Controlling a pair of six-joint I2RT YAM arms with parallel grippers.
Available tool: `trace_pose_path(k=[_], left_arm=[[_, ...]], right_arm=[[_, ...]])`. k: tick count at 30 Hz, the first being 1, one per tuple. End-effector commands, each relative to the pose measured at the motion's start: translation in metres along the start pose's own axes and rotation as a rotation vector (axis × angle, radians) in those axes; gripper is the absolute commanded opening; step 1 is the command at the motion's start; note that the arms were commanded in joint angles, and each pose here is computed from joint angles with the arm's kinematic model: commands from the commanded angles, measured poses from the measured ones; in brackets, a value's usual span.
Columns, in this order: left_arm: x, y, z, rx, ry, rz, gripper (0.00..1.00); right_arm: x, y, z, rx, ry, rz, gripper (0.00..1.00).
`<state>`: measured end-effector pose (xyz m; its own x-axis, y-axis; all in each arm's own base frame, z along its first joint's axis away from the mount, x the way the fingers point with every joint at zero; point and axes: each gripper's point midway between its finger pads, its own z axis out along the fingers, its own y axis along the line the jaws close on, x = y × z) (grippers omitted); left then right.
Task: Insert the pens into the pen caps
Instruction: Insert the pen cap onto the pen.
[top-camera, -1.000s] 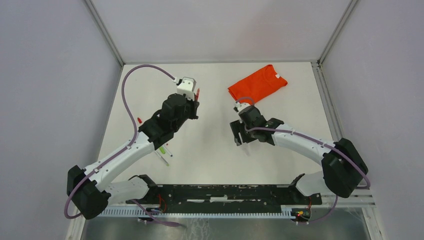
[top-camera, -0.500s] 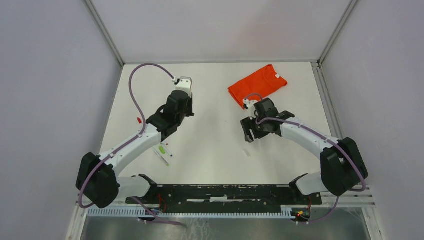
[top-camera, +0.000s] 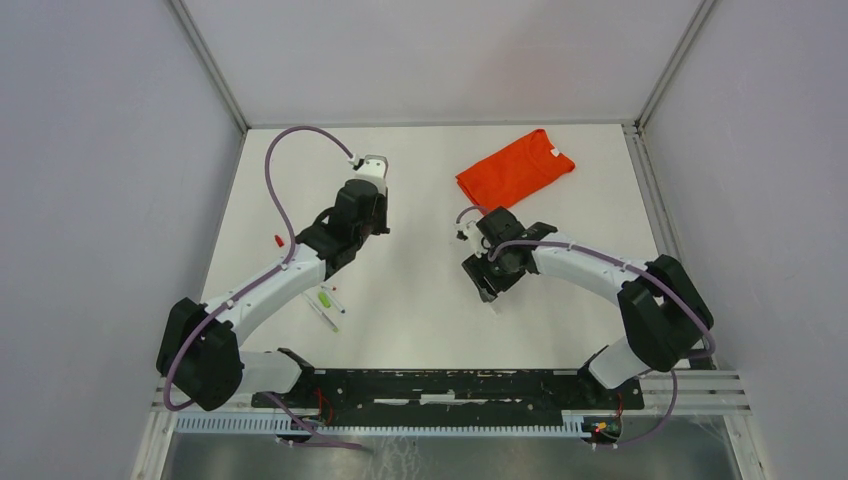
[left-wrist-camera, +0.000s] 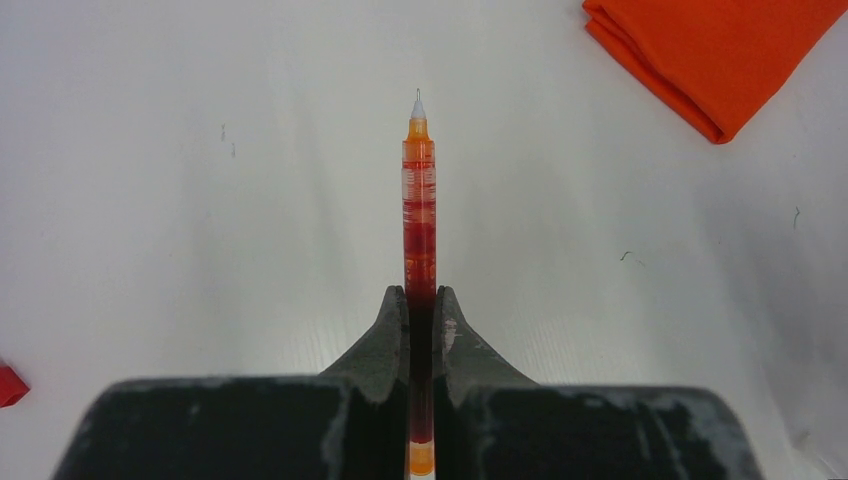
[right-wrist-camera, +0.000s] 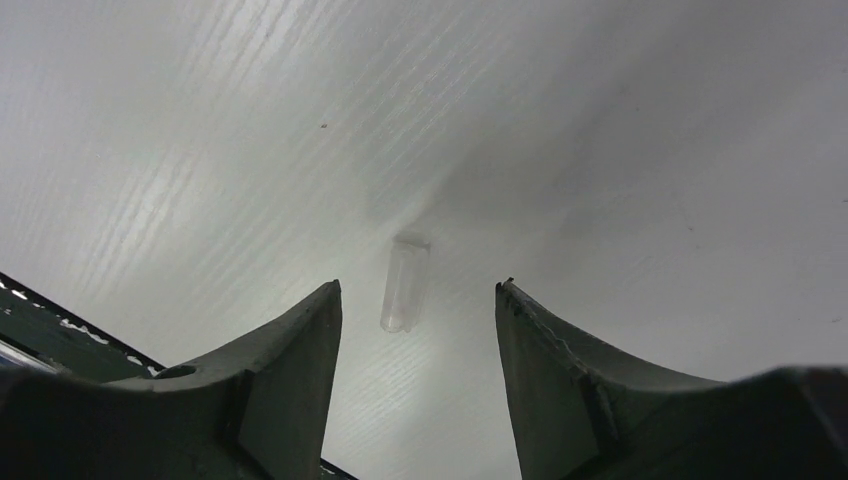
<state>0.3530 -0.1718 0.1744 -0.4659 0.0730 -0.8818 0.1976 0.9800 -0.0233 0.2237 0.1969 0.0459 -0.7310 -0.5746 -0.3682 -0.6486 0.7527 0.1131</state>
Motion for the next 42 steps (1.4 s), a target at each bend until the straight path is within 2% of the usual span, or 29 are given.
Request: trace_pose_path(k=[1,10,23,34,38,40,42], left_arm=[[-0.031,-0.006,-0.007,0.042,-0.075,0.000,0.02],[-0.035,-0.008,-0.012,0.054,-0.086,-0.008,0.02],[-0.037,-0.008,-0.013,0.057,-0.090,-0.009,0.02],[-0.036,-0.008,-0.012,0.056,-0.086,-0.006,0.02],[-0.036,-0.008,-0.012,0.055,-0.085,-0.005,0.02],[-0.036,-0.008,-0.011,0.054,-0.082,-0.005,0.02],[-0.036,-0.008,-0.011,0.054,-0.081,-0.005,0.02]], right_arm=[[0.012,0.002,0.007,0.053,0.064,-0.027,0.62],[0.023,0.000,0.018,0.099,0.126,-0.015,0.53],[0.040,-0.004,0.023,0.157,0.248,-0.048,0.45],[0.050,-0.001,0.032,0.188,0.290,-0.072,0.37],[0.058,0.001,0.037,0.171,0.310,-0.076,0.27],[0.061,0.002,0.039,0.163,0.320,-0.075,0.19],[0.065,0.002,0.041,0.157,0.332,-0.075,0.06]])
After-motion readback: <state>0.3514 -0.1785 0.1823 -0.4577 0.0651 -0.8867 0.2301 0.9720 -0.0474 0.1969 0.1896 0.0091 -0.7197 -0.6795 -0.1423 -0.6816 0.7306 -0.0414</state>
